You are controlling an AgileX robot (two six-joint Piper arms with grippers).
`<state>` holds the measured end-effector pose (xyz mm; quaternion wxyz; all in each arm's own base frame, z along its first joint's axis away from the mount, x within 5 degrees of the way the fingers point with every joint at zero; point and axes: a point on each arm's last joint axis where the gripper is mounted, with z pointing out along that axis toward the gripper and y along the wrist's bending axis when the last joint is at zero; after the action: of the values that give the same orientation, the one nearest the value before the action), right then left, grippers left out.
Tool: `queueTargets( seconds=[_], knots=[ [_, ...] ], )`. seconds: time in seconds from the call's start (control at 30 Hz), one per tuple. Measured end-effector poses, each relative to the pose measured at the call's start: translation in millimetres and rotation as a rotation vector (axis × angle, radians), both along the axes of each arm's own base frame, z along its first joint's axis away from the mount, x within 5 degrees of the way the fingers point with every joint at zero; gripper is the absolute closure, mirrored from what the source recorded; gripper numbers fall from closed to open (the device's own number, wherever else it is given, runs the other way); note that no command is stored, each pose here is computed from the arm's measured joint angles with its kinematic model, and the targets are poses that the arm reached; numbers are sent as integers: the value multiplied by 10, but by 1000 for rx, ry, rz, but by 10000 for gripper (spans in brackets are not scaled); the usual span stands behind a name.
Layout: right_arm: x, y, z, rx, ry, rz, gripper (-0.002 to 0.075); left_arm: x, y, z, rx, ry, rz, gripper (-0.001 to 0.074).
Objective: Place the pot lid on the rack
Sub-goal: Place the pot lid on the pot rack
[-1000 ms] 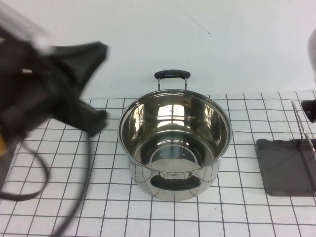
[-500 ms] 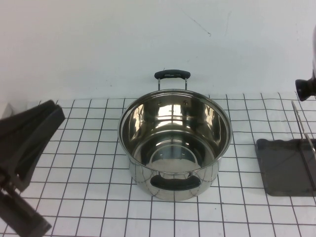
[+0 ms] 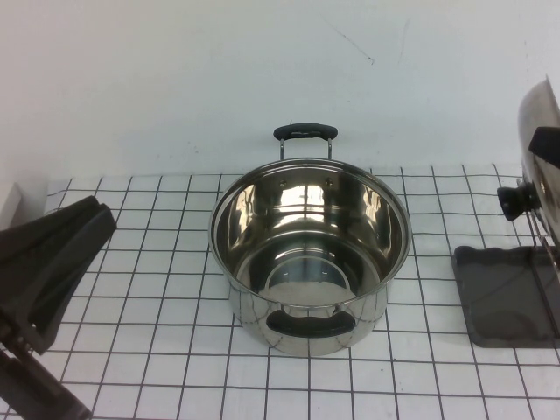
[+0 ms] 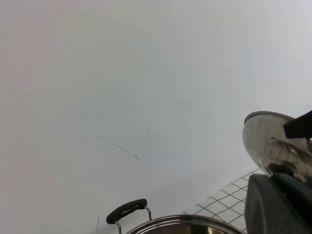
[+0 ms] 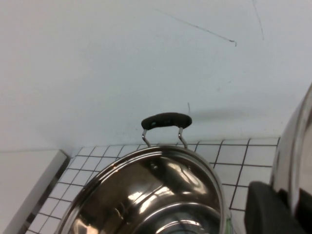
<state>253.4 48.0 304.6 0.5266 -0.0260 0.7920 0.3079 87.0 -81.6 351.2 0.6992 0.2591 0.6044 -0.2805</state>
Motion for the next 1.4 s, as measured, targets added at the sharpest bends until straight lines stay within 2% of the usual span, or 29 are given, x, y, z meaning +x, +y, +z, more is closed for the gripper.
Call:
queueTargets(
  seconds=[0.5,0.57,0.7,0.83,0.93,1.4],
  knots=[
    [146,-40,-205,-23,78,-47,696,0,0,0,-3,3,-1,736],
    [149,-48,-208,-27,79,-55,672,0,0,0,-3,3,-1,736],
    [161,-76,-216,-37,84,-89,568,0,0,0,-3,3,-1,736],
    [165,-83,-221,-39,86,-97,433,0,0,0,-4,4,-1,736],
    [166,-84,-221,-40,87,-98,377,0,0,0,-4,5,-1,736],
    [165,-96,-239,-67,96,-104,354,-2,-2,1,-2,1,-3,736]
  ],
)
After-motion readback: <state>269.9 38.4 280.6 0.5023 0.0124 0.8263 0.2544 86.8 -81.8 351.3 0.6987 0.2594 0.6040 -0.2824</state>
